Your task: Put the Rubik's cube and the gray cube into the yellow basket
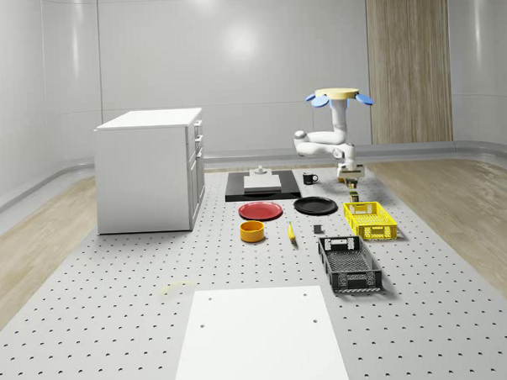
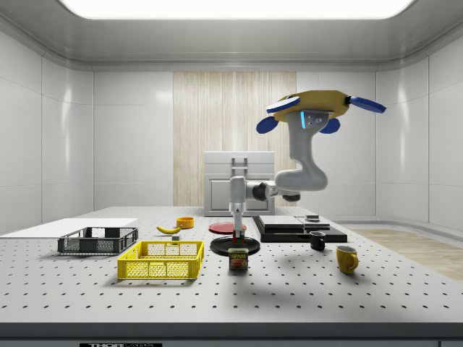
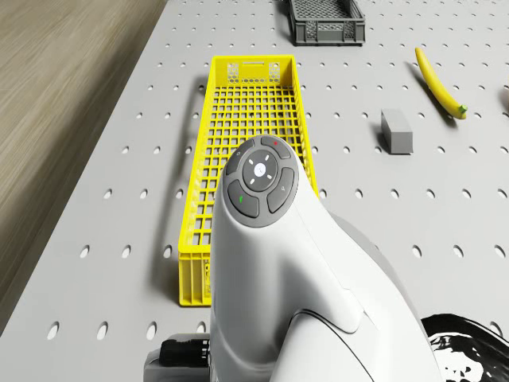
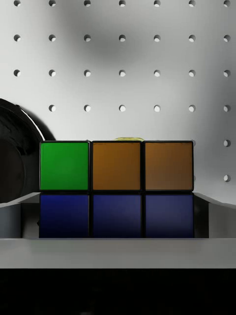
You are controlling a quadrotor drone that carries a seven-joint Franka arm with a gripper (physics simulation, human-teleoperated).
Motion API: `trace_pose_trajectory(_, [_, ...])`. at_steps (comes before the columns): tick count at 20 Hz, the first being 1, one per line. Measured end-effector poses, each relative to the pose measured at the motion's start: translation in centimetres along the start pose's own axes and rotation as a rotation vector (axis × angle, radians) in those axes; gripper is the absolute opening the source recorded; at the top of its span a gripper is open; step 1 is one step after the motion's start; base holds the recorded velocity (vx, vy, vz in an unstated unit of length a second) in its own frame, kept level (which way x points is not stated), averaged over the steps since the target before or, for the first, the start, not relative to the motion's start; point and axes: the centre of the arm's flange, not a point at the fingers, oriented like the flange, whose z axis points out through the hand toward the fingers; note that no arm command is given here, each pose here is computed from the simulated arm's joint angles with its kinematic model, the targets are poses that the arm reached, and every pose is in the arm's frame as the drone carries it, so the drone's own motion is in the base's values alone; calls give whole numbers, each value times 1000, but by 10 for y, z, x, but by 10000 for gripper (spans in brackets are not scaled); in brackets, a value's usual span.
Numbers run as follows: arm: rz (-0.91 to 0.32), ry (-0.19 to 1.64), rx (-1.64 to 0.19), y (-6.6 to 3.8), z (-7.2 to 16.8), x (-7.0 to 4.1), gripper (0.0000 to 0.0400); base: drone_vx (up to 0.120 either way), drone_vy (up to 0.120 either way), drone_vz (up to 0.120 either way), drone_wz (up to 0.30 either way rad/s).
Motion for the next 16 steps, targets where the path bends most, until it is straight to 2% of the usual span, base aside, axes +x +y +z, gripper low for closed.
trace_pose_trajectory(16, [0, 0, 0, 0, 0, 0, 325, 120, 0, 0, 0])
